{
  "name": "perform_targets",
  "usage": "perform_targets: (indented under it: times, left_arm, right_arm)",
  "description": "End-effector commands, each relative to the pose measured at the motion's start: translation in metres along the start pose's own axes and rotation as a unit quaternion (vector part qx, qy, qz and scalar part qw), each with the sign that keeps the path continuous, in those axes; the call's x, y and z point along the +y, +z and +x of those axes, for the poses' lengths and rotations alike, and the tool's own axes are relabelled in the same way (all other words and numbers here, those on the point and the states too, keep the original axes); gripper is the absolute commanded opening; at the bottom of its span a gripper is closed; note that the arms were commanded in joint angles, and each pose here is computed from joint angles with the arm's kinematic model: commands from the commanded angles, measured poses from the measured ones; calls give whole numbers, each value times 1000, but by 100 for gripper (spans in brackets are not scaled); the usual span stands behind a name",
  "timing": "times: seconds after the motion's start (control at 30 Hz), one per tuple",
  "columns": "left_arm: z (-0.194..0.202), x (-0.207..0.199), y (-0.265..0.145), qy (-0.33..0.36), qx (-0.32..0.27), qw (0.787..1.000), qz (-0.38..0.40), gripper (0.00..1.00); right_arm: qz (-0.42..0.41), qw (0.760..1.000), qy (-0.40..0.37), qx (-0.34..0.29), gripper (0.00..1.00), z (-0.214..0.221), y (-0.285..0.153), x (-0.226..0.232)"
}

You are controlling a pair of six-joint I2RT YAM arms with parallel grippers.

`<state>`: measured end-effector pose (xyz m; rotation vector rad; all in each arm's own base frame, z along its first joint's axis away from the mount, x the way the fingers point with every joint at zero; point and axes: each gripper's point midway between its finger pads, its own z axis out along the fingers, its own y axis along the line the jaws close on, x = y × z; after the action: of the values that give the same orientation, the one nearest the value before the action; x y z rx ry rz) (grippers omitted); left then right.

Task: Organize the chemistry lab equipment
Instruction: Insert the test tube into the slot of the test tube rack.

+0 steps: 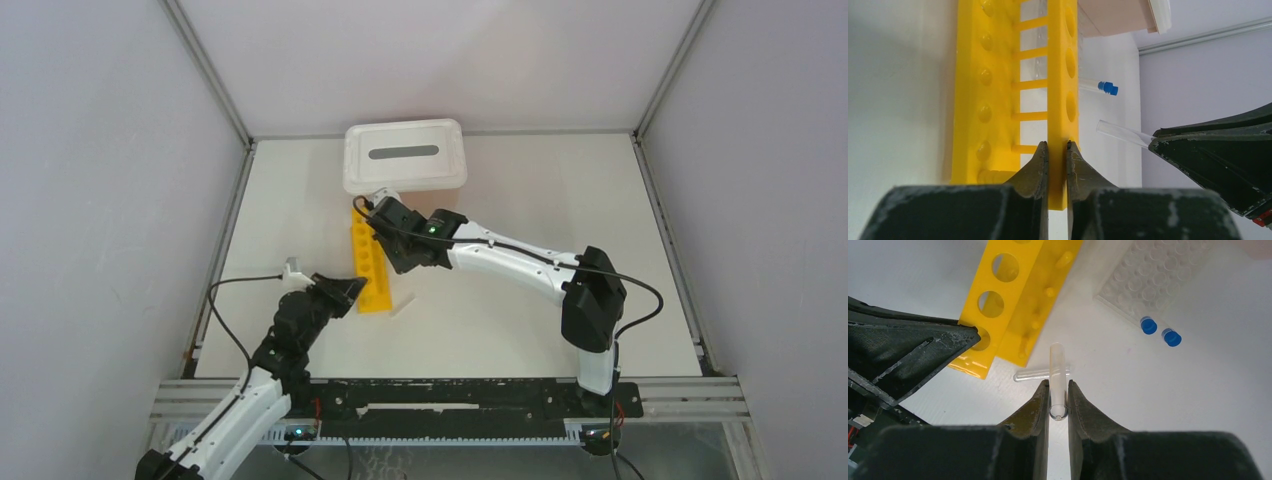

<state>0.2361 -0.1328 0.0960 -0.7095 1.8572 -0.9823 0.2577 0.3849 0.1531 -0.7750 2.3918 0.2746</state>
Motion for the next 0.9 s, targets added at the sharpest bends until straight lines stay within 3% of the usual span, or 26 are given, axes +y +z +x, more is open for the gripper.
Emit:
perform_targets:
  times: [0.0, 0.87]
  left_arm:
    - [34, 48, -8, 13, 56, 997, -52, 6]
    - [61, 70, -18, -13, 95, 994, -44, 6]
  right_arm:
    - [-4, 1000, -11, -29, 9, -17, -16, 5]
    - [5, 999, -30, -26, 8, -10, -30, 12]
